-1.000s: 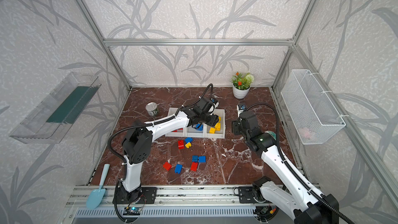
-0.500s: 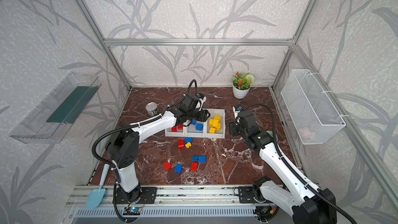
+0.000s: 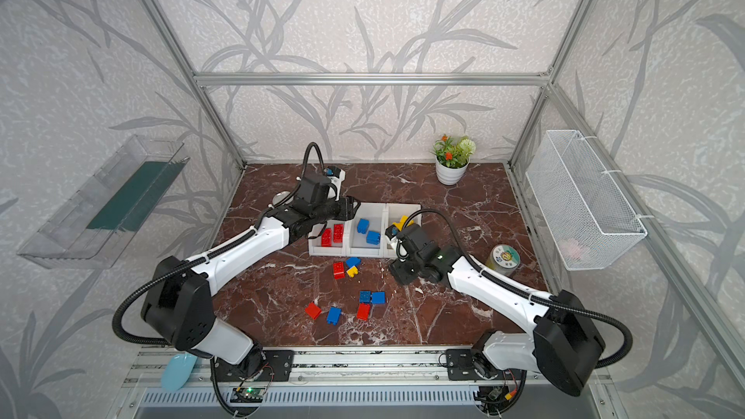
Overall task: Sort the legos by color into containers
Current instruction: 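Grasp a blue brick in the pile with the right gripper while the left withdraws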
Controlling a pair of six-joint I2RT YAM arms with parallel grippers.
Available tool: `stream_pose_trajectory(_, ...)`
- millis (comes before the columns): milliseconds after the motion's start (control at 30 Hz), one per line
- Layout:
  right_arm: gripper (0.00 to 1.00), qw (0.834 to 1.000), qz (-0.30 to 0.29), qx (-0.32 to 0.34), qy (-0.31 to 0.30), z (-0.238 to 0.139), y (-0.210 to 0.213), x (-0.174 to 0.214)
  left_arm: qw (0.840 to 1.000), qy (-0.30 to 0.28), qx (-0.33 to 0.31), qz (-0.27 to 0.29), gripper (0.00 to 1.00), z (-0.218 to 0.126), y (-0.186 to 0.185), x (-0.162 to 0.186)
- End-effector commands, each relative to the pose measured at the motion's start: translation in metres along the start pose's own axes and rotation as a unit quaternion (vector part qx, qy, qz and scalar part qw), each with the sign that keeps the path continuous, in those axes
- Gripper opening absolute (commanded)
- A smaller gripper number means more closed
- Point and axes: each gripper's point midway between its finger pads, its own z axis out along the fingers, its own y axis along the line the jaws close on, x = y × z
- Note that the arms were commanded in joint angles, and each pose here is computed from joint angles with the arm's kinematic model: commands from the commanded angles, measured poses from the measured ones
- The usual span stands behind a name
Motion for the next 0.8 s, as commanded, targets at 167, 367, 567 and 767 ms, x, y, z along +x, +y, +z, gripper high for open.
stream_pose_trajectory(167, 0.70, 0.985, -0.142, -0.054, 0.079, 0.036, 0.076, 0.007, 0.998, -0.032, -0.046, -0.039, 0.60, -0.032, 0.042, 0.002)
stream_pose_trajectory(367, 0.70, 0.968, -0.218, -0.051, 0.112, 0.050, 0.090, 0.017, 0.996, -0.037, -0.059, -0.051, 0.61, -0.043, 0.053, 0.012)
stream_pose_trajectory(567, 0.67, 0.960, -0.240, -0.047, 0.140, 0.055, 0.086, 0.029, 0.995, -0.043, -0.063, -0.065, 0.61, -0.049, 0.057, 0.020)
stream_pose_trajectory(767, 0.62, 0.961, -0.236, -0.038, 0.139, 0.062, 0.085, 0.029, 0.994, -0.042, -0.067, -0.069, 0.61, -0.050, 0.060, 0.022)
